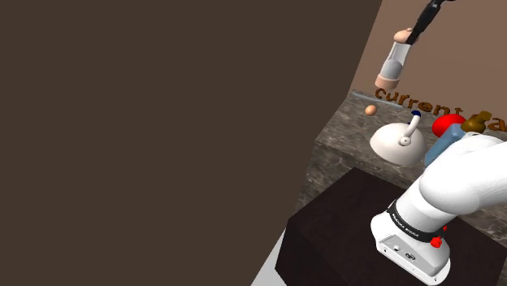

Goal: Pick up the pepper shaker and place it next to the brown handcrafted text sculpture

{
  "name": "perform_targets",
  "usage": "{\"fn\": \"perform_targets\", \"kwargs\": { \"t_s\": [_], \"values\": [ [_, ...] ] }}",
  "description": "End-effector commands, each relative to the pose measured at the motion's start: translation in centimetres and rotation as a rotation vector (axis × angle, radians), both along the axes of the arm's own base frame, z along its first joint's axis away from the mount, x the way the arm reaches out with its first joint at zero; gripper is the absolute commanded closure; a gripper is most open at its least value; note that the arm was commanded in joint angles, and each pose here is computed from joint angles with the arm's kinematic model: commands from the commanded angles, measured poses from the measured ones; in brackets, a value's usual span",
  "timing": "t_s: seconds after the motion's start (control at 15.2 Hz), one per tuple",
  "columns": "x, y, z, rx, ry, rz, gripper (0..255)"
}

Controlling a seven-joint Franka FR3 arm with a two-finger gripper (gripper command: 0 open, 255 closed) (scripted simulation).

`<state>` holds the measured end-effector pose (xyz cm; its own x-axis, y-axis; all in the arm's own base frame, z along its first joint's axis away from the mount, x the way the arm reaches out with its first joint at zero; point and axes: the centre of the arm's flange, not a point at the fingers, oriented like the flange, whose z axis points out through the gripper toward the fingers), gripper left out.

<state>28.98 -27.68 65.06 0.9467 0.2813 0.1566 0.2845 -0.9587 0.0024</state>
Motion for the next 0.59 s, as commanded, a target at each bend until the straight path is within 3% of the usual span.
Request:
{"fn": "perform_targets", "kwargs": {
  "t_s": [0.0,0.53],
  "values": [
    [-0.9,-0.9,0.1,0.000,0.000,0.000,255],
    [-8.5,-7.9,-2.1,0.000,0.000,0.000,255]
  ]
}}
